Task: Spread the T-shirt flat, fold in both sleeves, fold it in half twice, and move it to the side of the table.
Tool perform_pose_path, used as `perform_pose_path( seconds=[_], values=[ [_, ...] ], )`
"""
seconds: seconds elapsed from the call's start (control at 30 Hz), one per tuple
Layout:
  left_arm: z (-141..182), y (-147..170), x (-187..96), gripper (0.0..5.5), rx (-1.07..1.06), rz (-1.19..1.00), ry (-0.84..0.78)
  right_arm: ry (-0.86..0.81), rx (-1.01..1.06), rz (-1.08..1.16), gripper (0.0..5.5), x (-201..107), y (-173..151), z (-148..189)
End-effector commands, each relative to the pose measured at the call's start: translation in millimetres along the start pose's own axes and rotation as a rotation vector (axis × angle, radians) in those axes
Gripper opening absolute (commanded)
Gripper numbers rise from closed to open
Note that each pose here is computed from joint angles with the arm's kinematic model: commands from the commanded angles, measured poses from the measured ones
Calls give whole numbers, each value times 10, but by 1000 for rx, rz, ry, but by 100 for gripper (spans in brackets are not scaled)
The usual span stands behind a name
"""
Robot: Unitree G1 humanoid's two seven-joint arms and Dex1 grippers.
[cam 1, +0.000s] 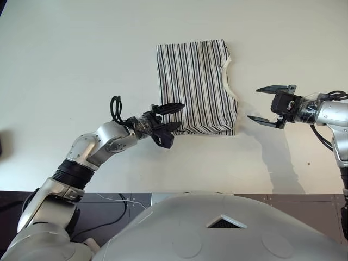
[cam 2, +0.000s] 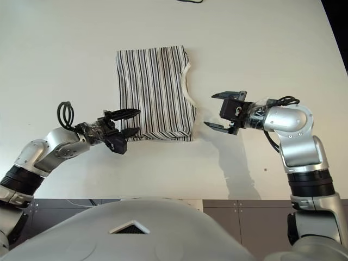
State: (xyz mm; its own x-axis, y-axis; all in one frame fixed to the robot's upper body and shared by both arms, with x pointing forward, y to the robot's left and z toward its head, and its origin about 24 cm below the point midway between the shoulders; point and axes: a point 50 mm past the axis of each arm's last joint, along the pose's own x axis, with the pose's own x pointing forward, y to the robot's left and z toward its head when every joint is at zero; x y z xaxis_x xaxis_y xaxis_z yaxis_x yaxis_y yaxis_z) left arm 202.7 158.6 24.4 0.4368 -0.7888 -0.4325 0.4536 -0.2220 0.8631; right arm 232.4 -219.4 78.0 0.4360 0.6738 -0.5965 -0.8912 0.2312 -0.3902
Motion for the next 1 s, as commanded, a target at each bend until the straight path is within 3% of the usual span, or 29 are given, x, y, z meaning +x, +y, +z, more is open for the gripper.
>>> perform_pose_path(
  seconds=[0.03, 0.13, 0.4, 0.53, 0.6, 0.7, 0.87, 1.0],
  values=[
    [-203, -197, -196, 377, 32, -169, 65, 6, -22, -45, 394, -93, -65, 54],
    [-238, -80, -249, 377, 28, -126, 69, 33, -20, -54, 394, -144, -44, -1],
    [38, 352, -477, 377, -136, 98, 17, 21, 57, -56, 394, -213, 108, 4],
    [-48, 30, -829, 377, -183, -49, 92, 47, 123, -46, 394, -254, 357, -69],
    [-38, -246, -937, 377, -193, -160, 101, 46, 133, -47, 394, -232, 405, -63],
    [-122, -381, -1009, 377, -168, -202, 139, 28, 142, -48, 394, -211, 431, -24],
    [-276, -486, -836, 377, -117, -193, 170, 30, 138, -50, 394, -199, 402, -24],
    [-252, -488, -628, 377, -71, -170, 97, 31, 122, -43, 394, -182, 344, -18]
  ],
)
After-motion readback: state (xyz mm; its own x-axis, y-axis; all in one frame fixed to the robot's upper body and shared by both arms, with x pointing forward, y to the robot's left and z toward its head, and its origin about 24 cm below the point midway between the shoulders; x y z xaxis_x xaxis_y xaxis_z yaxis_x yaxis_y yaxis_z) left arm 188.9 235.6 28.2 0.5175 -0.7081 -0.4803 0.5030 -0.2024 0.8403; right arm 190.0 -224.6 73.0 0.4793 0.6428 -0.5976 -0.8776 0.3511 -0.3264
